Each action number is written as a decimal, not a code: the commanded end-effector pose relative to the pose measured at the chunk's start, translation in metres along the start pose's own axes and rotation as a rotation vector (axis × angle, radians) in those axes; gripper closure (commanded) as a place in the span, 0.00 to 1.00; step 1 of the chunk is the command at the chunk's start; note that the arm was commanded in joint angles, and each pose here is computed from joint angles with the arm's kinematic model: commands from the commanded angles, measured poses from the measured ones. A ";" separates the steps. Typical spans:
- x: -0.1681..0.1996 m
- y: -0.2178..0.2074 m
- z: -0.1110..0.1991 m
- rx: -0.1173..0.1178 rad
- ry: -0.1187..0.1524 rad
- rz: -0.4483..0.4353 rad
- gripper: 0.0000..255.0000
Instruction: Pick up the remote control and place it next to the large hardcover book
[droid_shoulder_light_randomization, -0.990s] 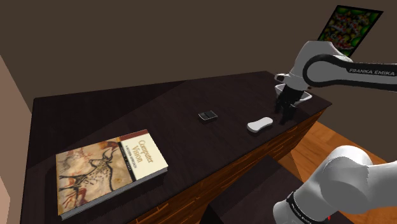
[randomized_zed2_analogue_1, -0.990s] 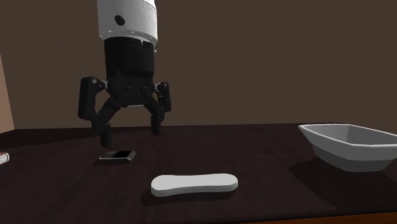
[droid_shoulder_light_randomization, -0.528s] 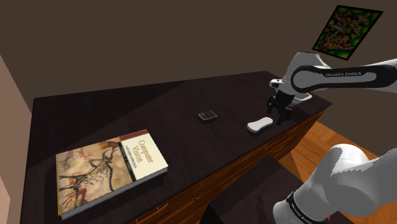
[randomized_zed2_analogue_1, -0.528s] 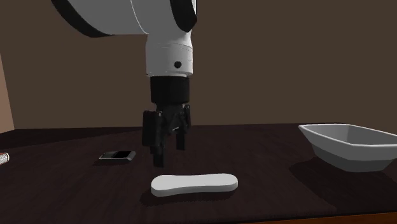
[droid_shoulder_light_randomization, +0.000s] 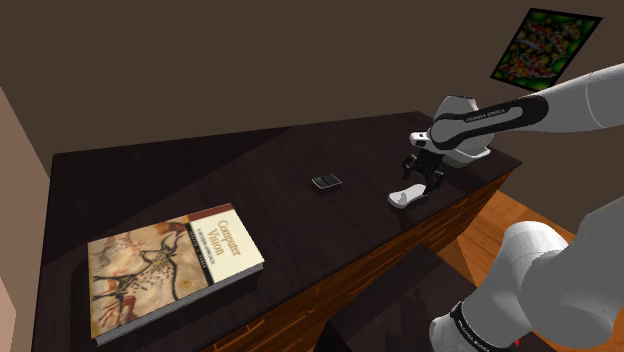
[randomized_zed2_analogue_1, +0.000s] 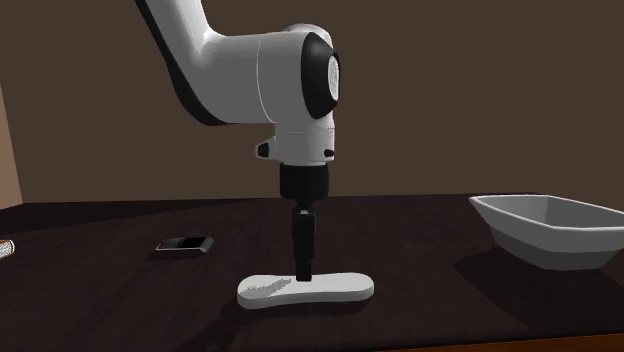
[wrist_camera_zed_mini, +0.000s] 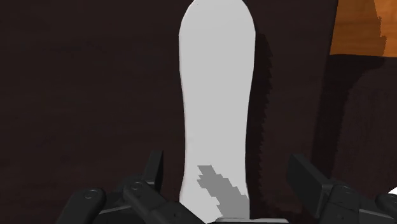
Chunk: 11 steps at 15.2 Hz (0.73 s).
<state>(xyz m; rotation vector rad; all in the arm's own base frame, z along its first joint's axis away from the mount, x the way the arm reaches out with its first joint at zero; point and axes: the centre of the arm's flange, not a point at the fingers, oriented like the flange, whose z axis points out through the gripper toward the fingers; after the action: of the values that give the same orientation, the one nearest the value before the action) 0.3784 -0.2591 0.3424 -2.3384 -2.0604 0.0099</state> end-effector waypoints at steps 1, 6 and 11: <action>-0.002 0.003 0.011 -0.003 -0.002 -0.024 0.00; -0.002 0.003 0.037 -0.003 -0.002 -0.024 0.00; -0.002 0.003 0.040 -0.003 -0.002 -0.024 0.00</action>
<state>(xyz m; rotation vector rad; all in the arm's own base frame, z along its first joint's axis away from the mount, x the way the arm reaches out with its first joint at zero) 0.3803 -0.2612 0.3025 -2.3152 -2.0909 0.0084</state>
